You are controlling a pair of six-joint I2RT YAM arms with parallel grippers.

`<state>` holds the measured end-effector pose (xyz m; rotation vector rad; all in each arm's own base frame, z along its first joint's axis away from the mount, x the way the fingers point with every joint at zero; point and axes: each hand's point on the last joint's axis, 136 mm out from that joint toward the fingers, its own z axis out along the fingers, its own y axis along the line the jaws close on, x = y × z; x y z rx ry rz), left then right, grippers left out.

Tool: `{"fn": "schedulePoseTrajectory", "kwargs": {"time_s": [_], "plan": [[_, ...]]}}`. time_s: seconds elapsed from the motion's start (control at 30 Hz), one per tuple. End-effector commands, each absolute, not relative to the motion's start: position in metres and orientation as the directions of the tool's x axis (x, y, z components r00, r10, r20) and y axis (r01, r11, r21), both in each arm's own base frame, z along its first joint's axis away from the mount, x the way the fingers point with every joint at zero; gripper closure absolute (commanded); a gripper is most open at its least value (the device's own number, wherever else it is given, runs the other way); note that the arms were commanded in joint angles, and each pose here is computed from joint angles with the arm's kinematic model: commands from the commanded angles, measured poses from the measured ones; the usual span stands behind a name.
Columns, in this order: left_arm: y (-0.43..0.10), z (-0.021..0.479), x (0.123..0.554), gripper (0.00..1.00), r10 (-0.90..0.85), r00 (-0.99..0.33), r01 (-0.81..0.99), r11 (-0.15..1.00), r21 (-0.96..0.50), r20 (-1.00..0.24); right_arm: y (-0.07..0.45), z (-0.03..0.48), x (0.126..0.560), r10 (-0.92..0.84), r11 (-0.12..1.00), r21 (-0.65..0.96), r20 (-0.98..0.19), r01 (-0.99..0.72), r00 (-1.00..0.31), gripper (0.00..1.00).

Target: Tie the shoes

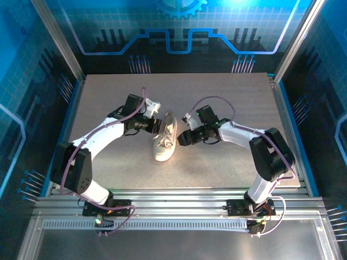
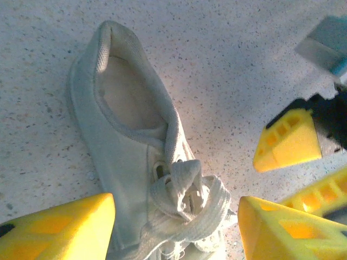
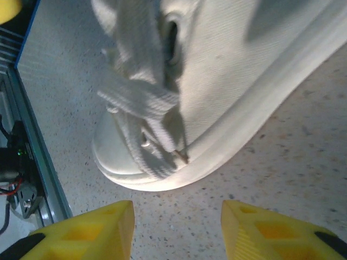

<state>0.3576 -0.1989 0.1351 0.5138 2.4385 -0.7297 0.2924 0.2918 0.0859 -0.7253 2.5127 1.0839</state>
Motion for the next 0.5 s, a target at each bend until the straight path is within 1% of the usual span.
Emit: {"fn": "schedulePoseTrajectory", "kwargs": {"time_s": [0.0,0.17,0.33,0.47], "plan": [[-0.209,0.134,0.370,0.38,0.193,-0.792,0.498,0.753,-0.430,-0.579,0.302,0.082,0.282,-0.357,0.596,0.552,-0.468,-0.583,-0.808,0.55],[-0.213,0.122,0.376,0.38,0.193,-0.813,0.482,0.751,-0.452,-0.549,0.311,0.080,0.272,-0.399,0.616,0.493,-0.478,-0.615,-0.783,0.57],[-0.215,0.118,0.379,0.41,0.188,-0.822,0.475,0.746,-0.466,-0.538,0.308,0.071,0.280,-0.415,0.670,0.429,-0.462,-0.606,-0.784,0.56],[-0.215,0.115,0.382,0.46,0.177,-0.829,0.467,0.741,-0.483,-0.530,0.315,0.071,0.285,-0.425,0.667,0.426,-0.456,-0.611,-0.782,0.56]]}}
